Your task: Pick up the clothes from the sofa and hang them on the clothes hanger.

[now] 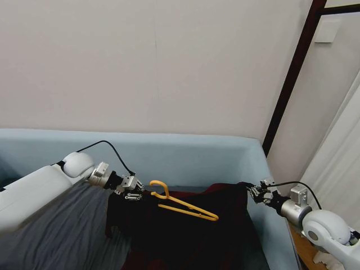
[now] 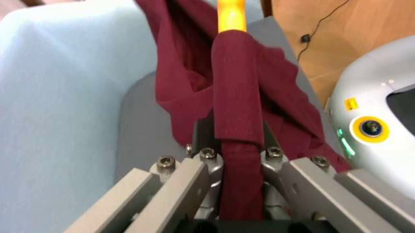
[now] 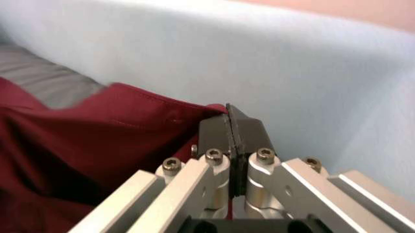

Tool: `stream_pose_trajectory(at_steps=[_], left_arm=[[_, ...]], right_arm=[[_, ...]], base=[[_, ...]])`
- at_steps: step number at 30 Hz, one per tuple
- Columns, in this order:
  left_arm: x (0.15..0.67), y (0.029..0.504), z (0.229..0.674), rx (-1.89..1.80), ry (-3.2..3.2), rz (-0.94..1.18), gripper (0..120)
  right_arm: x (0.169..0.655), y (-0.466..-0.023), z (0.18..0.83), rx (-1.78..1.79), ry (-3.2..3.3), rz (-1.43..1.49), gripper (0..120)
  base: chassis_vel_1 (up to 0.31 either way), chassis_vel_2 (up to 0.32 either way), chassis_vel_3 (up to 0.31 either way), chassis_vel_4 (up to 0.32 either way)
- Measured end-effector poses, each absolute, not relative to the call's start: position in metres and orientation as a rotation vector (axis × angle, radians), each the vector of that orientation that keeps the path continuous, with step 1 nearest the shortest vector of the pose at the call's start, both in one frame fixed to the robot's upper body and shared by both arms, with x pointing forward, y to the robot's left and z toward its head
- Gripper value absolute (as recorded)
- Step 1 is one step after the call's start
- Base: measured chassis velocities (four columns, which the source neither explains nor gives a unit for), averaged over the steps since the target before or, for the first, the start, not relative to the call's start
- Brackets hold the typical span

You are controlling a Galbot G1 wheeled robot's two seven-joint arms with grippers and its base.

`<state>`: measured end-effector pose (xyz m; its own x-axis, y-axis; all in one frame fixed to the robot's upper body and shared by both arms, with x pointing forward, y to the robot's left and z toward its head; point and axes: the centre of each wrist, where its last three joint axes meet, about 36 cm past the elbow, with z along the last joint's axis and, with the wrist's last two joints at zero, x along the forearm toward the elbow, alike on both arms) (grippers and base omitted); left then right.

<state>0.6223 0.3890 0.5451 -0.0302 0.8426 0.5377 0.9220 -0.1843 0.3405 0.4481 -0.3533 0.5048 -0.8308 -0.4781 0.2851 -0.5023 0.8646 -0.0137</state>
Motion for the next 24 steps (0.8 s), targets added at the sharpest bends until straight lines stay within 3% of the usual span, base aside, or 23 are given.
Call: stream_pose_trajectory(at_steps=[24], left_arm=[[0.621,0.382,0.526,-1.781,-2.204,-0.961,1]], right_arm=[[0.392,-0.3,0.613,0.969,-2.843,0.128,0]], base=[[0.0,0.0,0.0,0.0]])
